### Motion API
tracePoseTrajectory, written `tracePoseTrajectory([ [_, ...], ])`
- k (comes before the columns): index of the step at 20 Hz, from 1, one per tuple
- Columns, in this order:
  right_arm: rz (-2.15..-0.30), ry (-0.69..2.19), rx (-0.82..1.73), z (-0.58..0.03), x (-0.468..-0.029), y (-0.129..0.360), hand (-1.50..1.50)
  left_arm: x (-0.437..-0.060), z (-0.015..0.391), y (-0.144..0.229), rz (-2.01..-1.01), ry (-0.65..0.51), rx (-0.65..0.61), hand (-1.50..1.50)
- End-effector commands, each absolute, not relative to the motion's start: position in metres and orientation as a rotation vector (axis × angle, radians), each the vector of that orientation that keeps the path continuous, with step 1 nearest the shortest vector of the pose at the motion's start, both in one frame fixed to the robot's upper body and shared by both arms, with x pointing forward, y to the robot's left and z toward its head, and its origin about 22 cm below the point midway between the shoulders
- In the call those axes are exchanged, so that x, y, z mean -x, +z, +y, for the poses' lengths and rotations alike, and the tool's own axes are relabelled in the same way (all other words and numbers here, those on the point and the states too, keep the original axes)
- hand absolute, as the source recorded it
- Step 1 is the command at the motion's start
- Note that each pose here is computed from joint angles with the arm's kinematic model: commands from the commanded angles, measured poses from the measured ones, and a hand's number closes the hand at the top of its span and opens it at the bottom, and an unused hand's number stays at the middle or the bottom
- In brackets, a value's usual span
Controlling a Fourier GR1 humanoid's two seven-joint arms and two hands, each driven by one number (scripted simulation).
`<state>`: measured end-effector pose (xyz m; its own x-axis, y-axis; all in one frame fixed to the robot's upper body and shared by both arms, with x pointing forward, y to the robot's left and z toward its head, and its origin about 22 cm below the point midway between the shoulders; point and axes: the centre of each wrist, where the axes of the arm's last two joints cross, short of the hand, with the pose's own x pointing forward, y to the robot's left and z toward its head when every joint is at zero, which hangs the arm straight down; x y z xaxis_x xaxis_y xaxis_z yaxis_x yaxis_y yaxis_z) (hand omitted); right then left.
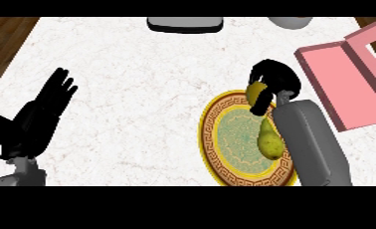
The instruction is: Pick the lemon from the plate and place it in the cardboard box
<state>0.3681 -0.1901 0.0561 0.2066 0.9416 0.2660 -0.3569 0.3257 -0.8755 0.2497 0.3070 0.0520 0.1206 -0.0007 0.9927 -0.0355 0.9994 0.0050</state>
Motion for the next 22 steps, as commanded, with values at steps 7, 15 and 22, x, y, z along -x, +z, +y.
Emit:
tracePoseTrajectory([
  [7,-1.005,0.899,1.113,-0.139,-0.413,0.138,1.5,-0.243,0.316,0.044,-1.449,0.039,-0.058,0.0],
  [15,-1.184,0.721,1.343,-0.101,-0.388,0.223,1.5,-0.243,0.321,0.048,-1.438,0.054,-0.059,0.0],
  [22,-1.137,0.45,1.492,-0.148,-0.39,0.289,1.5,-0.241,0.321,0.058,-1.428,0.033,-0.058,0.0],
])
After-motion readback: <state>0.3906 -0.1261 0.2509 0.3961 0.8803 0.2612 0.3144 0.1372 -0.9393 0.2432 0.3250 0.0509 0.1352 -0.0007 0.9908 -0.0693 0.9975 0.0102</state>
